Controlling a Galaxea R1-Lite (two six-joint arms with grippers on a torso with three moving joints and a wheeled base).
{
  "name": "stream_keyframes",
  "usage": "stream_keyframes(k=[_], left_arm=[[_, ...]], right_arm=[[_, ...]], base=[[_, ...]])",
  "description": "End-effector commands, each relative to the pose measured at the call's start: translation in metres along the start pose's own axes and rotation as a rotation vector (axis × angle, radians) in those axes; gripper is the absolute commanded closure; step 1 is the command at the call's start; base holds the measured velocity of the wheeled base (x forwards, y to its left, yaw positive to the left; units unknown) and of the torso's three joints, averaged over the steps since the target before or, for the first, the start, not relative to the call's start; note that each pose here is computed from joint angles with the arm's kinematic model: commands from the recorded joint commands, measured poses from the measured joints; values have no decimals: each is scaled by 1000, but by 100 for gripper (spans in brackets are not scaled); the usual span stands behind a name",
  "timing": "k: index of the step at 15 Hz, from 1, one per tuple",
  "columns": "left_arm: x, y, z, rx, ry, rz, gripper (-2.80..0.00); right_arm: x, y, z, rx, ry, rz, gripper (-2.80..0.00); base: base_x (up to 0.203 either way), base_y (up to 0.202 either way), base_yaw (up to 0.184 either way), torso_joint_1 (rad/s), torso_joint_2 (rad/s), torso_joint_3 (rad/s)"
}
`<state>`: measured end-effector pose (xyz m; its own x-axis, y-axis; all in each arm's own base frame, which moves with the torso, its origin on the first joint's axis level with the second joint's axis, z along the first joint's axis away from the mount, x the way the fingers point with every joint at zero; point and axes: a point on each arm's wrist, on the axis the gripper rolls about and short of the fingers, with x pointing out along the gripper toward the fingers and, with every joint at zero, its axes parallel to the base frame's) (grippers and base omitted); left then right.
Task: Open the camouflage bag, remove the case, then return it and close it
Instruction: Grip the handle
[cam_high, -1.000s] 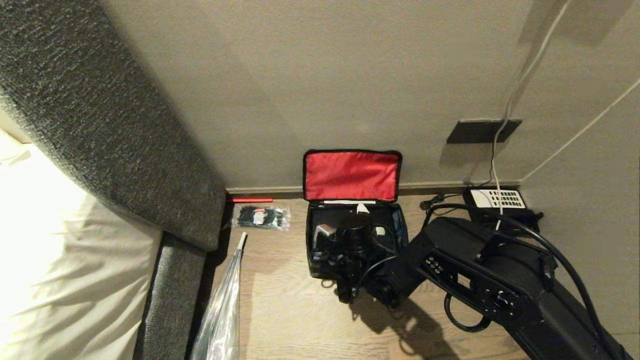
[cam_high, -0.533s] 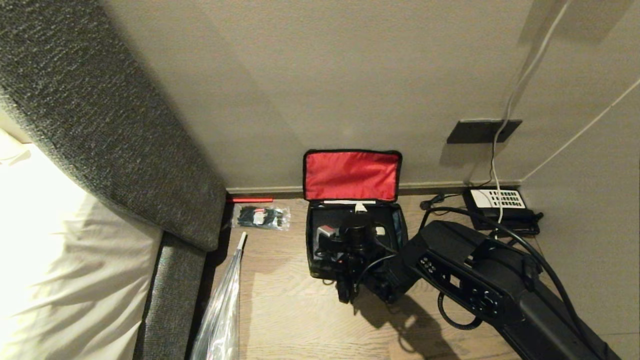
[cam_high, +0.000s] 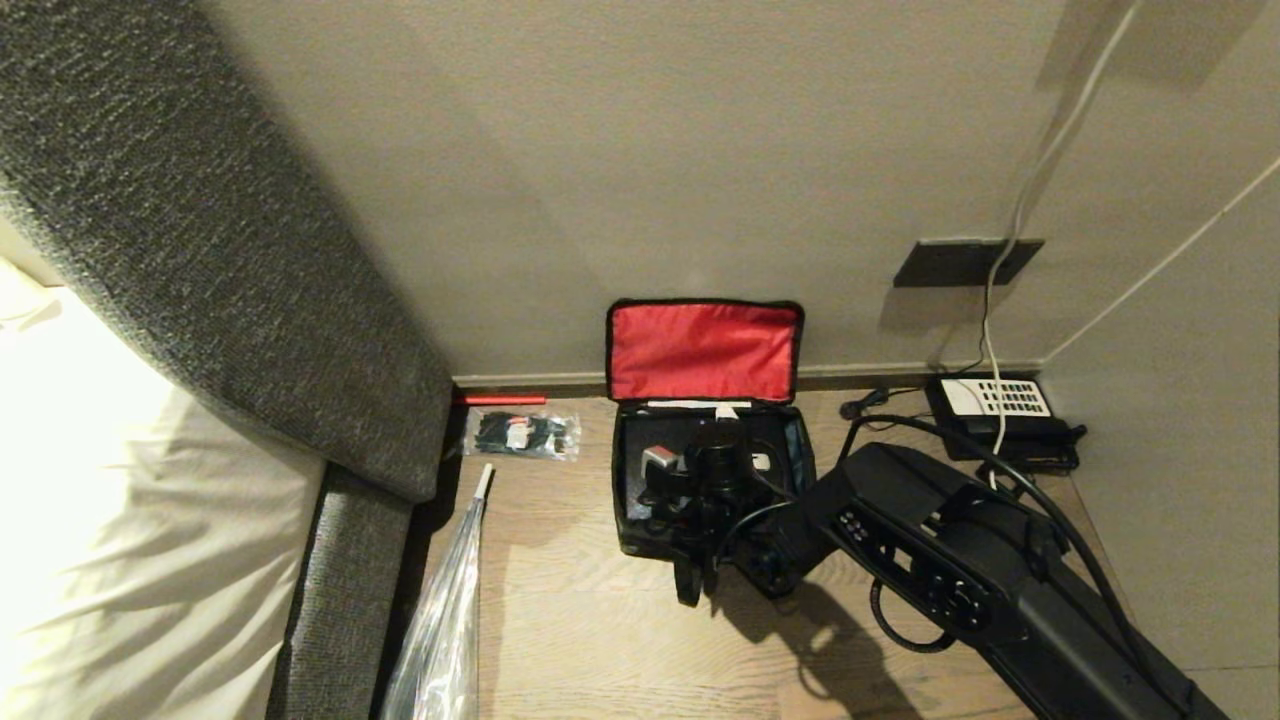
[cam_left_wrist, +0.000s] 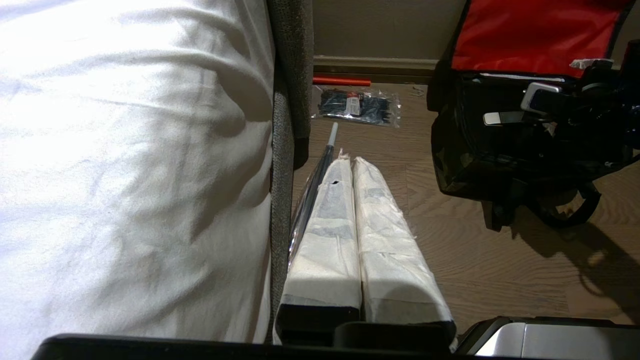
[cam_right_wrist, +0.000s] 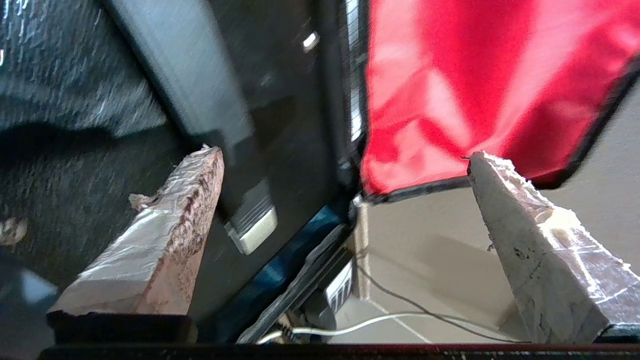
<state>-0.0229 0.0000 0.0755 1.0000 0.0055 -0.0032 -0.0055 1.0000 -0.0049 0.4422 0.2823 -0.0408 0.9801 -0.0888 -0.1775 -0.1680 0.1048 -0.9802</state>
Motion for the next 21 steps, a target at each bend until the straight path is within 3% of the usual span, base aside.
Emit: stream_keyframes(k=[1, 5, 11, 17, 21], left_arm=[[0, 0, 0, 0, -2, 1, 0], [0, 0, 0, 0, -3, 1, 0], [0, 0, 0, 0, -3, 1, 0], [0, 0, 0, 0, -3, 1, 0], [0, 0, 0, 0, -3, 1, 0]], right_arm=[[-1, 1, -1, -8, 6, 15, -280], [-1, 6, -2, -24, 11, 53, -280], [19, 3, 1, 19, 19, 5, -280], [31, 7, -2, 21, 39, 16, -280], [32, 0, -1, 58, 33, -33, -280]], base=[[0, 0, 0, 0, 0, 0], [0, 0, 0, 0, 0, 0], [0, 0, 0, 0, 0, 0], [0, 0, 0, 0, 0, 0], [0, 0, 0, 0, 0, 0]])
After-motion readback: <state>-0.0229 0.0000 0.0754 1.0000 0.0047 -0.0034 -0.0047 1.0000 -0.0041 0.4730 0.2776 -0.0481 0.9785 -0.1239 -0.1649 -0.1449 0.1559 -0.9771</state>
